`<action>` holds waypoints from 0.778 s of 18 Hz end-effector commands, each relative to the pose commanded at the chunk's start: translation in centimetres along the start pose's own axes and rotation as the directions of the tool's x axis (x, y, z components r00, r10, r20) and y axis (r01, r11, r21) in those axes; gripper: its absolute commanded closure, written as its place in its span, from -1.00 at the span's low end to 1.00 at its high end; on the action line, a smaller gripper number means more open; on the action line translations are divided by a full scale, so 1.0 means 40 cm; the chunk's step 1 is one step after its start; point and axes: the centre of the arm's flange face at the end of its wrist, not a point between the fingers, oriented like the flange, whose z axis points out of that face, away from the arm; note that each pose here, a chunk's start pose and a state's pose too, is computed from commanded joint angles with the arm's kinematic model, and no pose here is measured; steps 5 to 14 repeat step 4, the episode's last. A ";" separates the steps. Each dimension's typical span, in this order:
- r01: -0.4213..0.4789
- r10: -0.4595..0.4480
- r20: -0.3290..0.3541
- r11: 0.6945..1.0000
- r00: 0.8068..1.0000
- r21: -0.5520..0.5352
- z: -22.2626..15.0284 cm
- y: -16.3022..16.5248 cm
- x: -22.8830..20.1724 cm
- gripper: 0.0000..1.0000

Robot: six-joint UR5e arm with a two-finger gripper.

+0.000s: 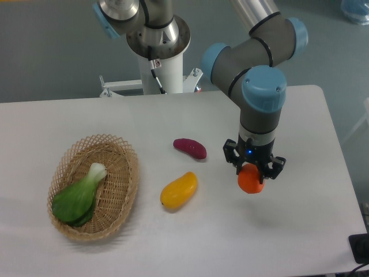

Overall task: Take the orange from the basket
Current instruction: 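Carry the held orange away from the basket over the table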

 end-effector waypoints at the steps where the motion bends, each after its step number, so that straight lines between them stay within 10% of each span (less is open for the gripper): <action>1: 0.000 0.000 0.001 1.000 1.000 0.001 0.000 0.000 0.000 0.30; 14: 0.000 0.000 0.000 1.000 1.000 -0.010 0.008 0.004 0.003 0.29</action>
